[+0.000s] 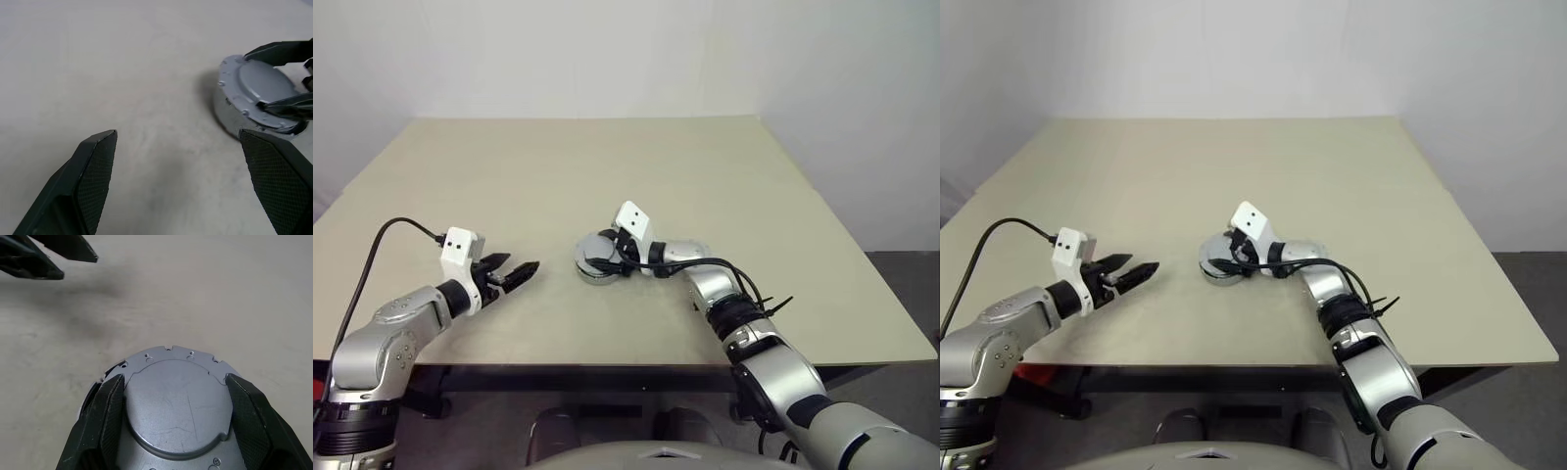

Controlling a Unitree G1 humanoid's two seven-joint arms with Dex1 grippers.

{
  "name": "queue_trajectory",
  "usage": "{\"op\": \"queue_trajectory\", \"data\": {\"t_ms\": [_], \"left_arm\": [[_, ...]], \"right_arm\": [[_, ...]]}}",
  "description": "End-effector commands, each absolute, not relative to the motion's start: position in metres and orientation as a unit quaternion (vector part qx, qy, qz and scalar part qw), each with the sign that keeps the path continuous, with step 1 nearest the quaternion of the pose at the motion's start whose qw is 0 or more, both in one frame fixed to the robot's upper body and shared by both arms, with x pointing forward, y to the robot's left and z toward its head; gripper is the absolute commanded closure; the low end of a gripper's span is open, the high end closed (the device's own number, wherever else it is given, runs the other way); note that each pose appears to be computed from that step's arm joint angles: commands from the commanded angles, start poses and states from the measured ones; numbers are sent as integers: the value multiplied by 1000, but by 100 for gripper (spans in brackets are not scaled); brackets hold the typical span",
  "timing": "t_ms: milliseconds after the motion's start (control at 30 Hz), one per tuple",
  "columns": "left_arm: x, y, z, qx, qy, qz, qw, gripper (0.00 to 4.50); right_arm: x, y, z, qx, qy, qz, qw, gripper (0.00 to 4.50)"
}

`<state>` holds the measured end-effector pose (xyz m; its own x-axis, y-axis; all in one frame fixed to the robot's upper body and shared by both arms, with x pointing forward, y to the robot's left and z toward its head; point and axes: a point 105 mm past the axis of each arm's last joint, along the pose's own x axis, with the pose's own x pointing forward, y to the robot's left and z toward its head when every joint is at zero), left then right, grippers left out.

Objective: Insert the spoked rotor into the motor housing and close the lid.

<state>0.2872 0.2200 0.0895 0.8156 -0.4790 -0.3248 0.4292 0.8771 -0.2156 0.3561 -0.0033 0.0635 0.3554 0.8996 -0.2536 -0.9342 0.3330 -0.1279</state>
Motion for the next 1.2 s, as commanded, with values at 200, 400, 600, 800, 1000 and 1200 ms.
{"op": "queue_trajectory", "data": {"t_ms": [200,400,600,800,1000,1200], "left_arm": [[290,220,100,-59,166,-241,954,25],[289,217,99,-60,166,-242,954,25],[288,213,97,-62,167,-244,953,25],[288,215,97,-62,168,-241,954,25],[289,215,98,-61,166,-242,954,25],[289,215,98,-59,166,-241,954,25]], "right_arm": [[357,-4,72,-116,67,570,811,133],[362,7,97,-3,71,563,823,133],[354,14,99,-12,64,575,816,133],[351,5,89,-60,63,584,807,133],[352,3,80,-81,66,579,808,133],[350,0,74,-86,75,585,803,133]]}}
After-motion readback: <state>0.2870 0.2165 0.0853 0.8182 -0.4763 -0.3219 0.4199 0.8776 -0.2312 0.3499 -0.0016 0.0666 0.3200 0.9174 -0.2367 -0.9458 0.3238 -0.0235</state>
